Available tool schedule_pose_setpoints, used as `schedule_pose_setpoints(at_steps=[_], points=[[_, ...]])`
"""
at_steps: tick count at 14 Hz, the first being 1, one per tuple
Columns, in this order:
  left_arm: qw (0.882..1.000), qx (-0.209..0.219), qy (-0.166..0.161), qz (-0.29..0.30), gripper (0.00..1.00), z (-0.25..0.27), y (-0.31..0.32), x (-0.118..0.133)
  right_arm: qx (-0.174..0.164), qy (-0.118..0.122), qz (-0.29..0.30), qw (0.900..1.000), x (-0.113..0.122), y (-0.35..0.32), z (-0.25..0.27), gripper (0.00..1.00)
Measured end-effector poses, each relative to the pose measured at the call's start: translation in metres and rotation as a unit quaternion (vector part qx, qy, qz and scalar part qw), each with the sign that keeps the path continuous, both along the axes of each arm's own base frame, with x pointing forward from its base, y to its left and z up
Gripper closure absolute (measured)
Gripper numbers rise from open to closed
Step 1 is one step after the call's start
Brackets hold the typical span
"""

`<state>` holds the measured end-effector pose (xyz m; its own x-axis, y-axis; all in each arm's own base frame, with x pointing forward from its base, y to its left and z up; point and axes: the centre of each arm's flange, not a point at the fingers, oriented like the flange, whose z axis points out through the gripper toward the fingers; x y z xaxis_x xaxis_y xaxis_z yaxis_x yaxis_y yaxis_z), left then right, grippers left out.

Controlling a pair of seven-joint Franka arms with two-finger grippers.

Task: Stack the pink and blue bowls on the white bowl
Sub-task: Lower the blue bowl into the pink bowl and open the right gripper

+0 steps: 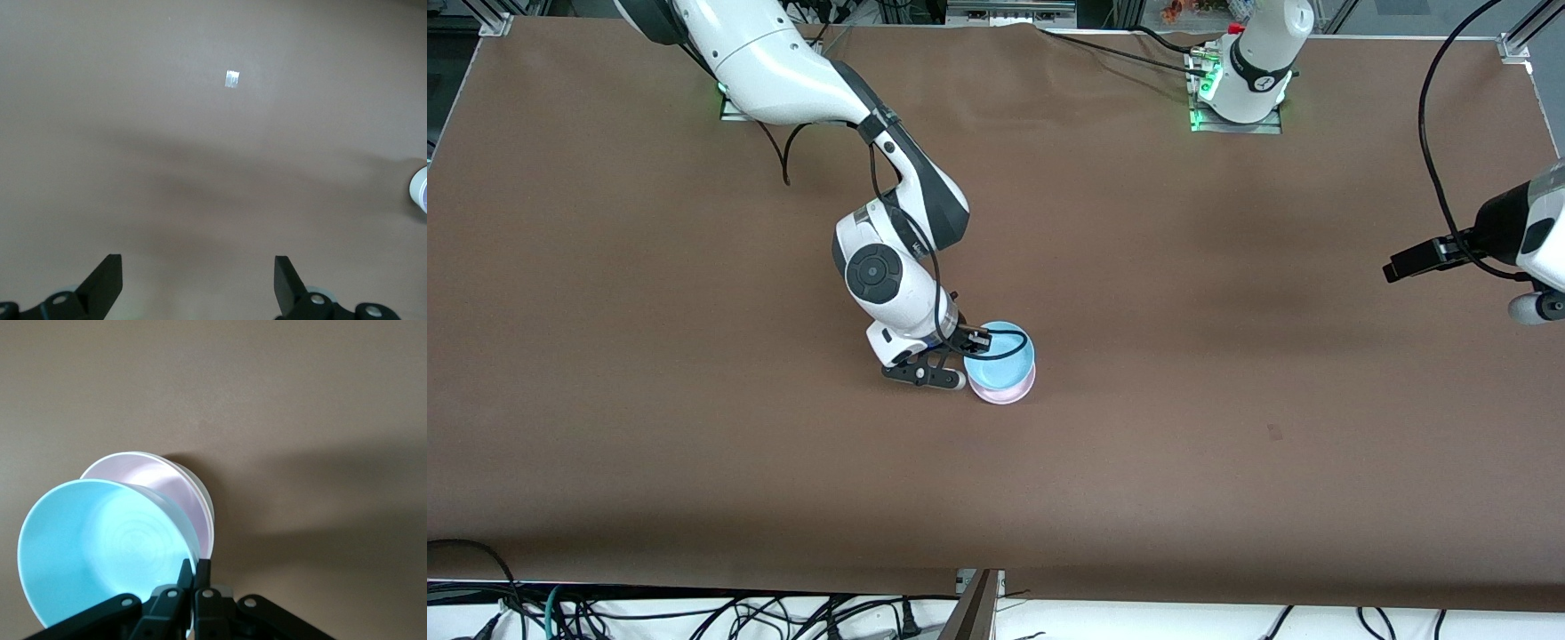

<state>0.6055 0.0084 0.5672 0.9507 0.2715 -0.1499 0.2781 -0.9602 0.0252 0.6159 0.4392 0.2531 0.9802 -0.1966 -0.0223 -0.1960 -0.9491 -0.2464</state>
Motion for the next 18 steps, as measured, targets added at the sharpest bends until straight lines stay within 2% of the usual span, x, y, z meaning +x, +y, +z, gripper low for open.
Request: schedule_pose_setpoints(at_steps=[6, 18], points=[[1.0, -0.004, 0.004, -0.027, 0.0, -0.005, -0.003, 0.0, 0.004, -0.007, 0.0, 1.0, 0.002, 0.005, -0.002, 0.97], [1.0, -0.005, 0.003, -0.03, 0.0, -0.004, -0.005, 0.0, 0.005, -0.015, -0.005, 1.0, 0.005, 0.003, -0.025, 0.97]])
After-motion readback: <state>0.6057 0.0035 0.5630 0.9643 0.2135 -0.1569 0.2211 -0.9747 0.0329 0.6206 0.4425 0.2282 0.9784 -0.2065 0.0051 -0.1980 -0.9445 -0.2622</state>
